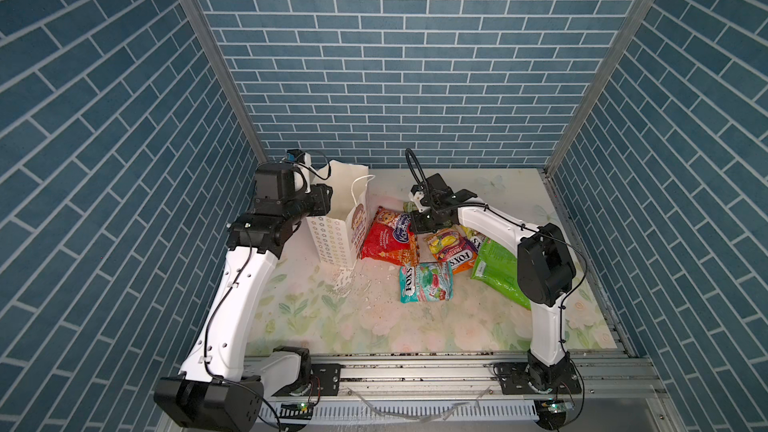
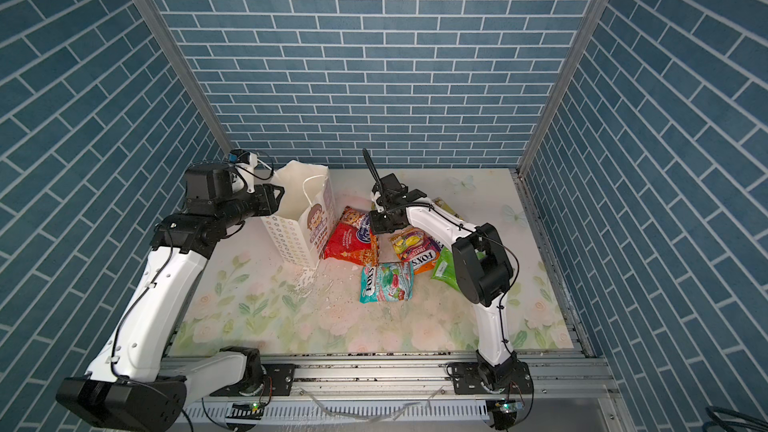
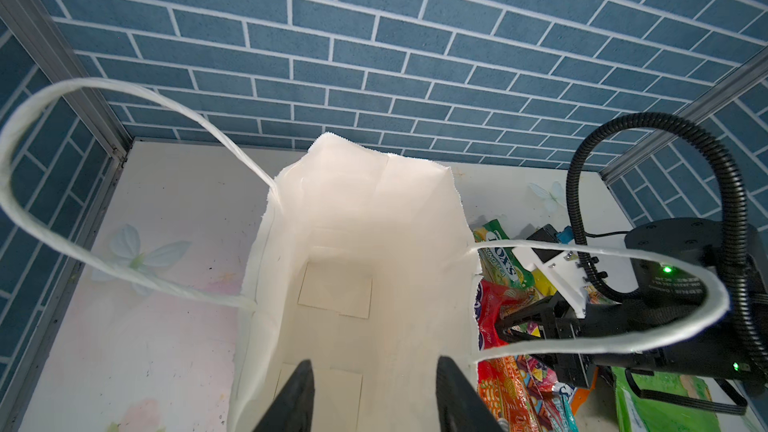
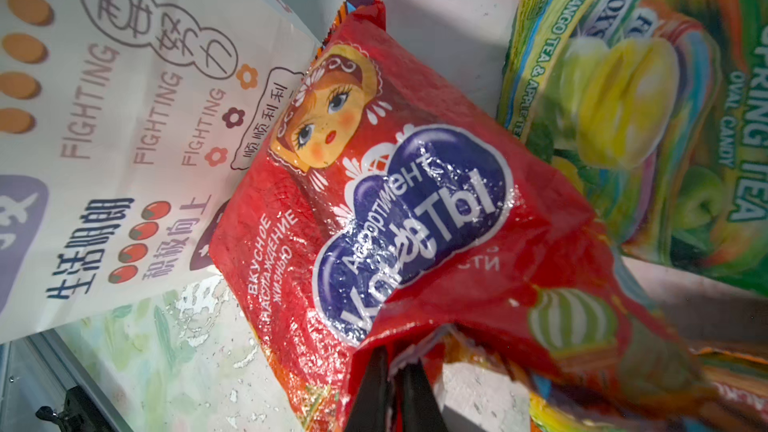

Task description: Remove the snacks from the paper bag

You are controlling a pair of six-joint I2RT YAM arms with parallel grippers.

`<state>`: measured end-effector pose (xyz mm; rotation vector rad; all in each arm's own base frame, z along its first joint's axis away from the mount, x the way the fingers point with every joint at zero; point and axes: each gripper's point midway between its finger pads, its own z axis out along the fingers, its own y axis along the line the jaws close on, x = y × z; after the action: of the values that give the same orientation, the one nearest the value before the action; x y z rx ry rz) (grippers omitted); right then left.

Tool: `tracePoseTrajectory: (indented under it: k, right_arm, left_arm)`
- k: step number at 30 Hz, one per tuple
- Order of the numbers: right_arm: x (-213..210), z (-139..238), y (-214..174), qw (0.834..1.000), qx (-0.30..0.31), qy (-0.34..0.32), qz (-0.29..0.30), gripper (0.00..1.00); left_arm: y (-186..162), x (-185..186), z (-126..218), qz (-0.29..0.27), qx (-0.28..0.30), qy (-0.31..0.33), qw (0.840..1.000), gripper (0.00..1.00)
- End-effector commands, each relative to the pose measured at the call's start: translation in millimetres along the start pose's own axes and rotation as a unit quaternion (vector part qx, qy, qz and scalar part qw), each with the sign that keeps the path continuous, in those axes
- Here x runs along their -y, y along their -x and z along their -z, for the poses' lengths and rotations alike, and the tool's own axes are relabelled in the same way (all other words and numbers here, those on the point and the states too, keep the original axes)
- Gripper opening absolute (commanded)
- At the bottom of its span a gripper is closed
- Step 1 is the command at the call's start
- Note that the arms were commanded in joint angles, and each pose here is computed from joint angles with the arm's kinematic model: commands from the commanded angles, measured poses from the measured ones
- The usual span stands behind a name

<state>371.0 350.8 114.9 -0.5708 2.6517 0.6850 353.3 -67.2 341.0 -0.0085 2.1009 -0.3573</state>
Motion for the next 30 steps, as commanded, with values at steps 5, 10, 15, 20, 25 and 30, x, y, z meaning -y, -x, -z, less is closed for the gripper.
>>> tracePoseTrajectory:
  k: [5, 10, 15, 20, 25, 30]
  right_arm:
    - [-9, 36, -17, 0.999, -0.026, 0.025, 0.006, 0.23]
    - [-3, 69, -27, 0.999, -0.036, 0.016, 0.015, 0.29]
    - [12, 100, -23, 1.000, -0.010, 0.003, 0.008, 0.31]
    - [27, 132, -3, 0.998, 0.056, -0.012, -0.003, 0.31]
    - [49, 175, 21, 0.985, 0.163, -0.059, -0.010, 0.32]
    - [83, 230, 32, 0.957, 0.265, -0.108, -0.045, 0.34]
  left_arm:
    - [11, -3, 8, -0.007, 0.018, 0.011, 1.000, 0.49]
    - [11, -7, 6, -0.006, 0.020, 0.014, 1.000, 0.49]
    - [8, -8, 2, -0.010, 0.023, 0.015, 1.000, 0.49]
    - [11, -9, 2, -0.020, 0.029, 0.019, 0.999, 0.50]
    - [14, -19, 10, -0.021, 0.061, 0.045, 0.997, 0.52]
    - [13, -32, 22, -0.017, 0.082, 0.082, 0.993, 0.53]
